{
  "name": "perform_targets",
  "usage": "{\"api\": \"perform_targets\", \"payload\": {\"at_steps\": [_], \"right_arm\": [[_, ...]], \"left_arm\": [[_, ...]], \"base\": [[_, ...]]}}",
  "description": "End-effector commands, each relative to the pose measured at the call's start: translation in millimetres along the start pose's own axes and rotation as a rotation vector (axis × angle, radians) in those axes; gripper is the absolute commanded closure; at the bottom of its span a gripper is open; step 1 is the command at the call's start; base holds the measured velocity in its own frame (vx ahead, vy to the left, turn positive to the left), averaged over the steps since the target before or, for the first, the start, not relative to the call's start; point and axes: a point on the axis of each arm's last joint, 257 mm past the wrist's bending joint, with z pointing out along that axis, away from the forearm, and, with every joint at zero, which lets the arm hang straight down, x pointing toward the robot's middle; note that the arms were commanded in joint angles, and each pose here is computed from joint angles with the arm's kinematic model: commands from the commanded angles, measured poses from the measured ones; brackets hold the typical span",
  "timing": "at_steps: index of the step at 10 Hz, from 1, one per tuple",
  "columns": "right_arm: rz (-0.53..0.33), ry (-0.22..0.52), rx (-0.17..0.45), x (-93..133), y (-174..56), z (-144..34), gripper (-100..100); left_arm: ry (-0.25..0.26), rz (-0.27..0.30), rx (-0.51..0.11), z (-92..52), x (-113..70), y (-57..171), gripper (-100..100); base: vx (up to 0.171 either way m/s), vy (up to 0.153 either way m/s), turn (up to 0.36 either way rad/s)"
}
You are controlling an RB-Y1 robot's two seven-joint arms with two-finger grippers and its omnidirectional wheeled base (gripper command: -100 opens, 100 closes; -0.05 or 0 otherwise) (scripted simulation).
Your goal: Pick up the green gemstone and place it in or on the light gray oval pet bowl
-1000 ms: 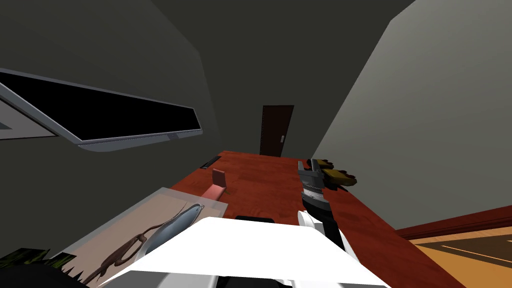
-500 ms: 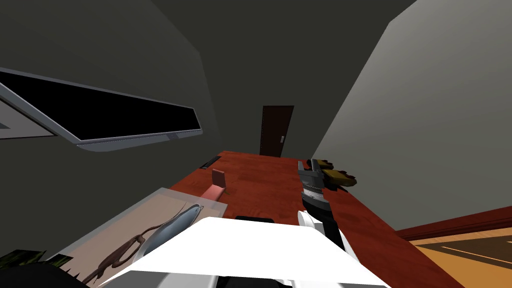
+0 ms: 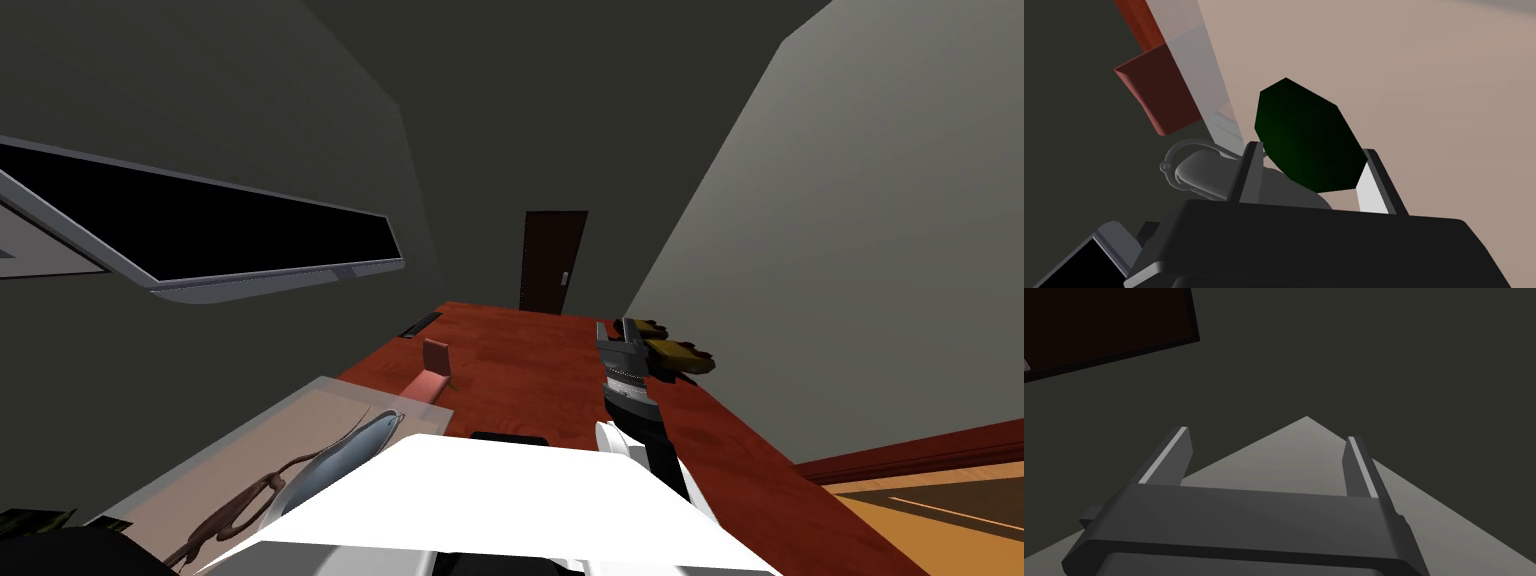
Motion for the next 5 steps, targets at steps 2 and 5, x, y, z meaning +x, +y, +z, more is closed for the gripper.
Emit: {"api": "perform_targets", "payload": {"at_steps": [2, 5], "right_arm": [[0.000, 0.000, 0.000, 0, 0, 0.1, 0], [0.000, 0.000, 0.000, 0, 0, 0.1, 0]], "left_arm": [[-0.036, -0.030, 0.052, -0.9, -27.7, -24, 100], [-0.051, -0.104, 0.066, -5.6, -41.1, -34, 100]], "base": [[-0.175, -0.017, 0.088], [-0.183, -0.021, 0.051]]}}
